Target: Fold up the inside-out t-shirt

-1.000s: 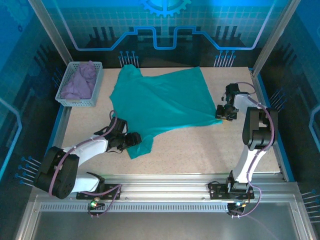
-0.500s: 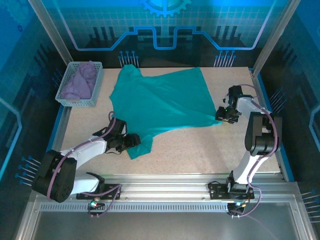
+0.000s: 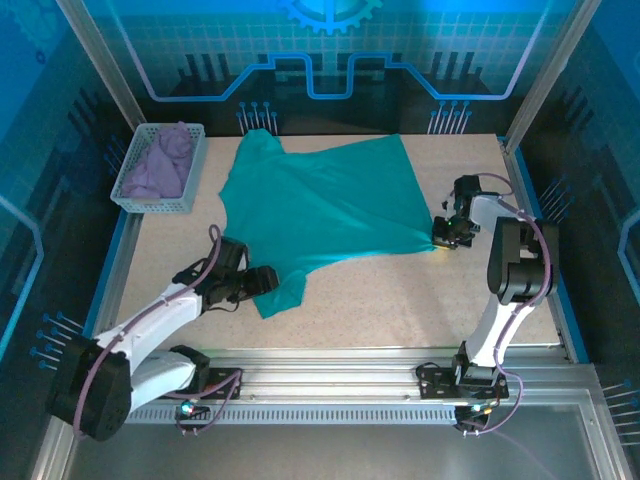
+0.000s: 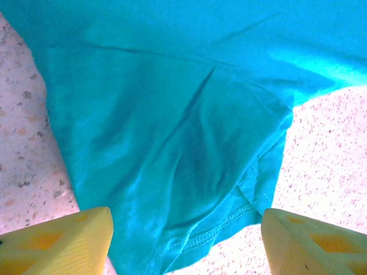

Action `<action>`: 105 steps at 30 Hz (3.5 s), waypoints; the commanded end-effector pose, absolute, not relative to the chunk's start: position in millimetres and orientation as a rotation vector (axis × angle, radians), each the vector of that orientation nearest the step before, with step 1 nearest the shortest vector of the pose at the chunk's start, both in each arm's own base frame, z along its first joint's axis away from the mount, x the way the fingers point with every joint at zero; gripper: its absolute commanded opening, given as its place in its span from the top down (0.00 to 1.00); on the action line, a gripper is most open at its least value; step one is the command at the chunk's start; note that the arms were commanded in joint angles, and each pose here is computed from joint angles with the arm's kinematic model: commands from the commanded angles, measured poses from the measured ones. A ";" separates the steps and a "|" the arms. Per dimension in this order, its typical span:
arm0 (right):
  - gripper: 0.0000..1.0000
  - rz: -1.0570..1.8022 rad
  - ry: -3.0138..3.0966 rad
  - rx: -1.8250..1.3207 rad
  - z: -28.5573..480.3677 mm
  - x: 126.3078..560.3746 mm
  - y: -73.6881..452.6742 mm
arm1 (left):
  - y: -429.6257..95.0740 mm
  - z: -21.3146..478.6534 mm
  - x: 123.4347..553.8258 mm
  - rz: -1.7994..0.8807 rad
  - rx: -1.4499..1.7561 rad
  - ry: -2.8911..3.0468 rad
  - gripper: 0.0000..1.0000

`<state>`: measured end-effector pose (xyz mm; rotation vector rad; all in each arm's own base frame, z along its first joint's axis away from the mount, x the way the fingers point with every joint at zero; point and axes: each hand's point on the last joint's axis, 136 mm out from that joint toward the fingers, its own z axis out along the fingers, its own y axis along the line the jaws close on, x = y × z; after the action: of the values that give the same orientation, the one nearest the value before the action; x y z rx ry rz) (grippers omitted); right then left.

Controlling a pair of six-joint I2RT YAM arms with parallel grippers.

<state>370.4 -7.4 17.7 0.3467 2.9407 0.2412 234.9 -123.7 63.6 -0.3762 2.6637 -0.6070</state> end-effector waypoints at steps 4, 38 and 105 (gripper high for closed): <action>1.00 0.293 2.915 0.330 24.8 370.9 -2.1 | -104.8 42.2 196.5 -0.378 -0.433 2.771 0.32; 1.00 0.337 2.775 0.526 50.2 277.4 -0.3 | -109.2 76.2 151.6 -0.497 -0.500 2.743 1.00; 0.64 0.062 3.135 0.141 -3.6 342.2 34.9 | -109.5 30.4 318.6 -0.730 -0.680 2.614 0.43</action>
<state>400.8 55.8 16.2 0.0994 2.9472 0.1835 329.5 -103.6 30.2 -0.6975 2.6039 -0.6712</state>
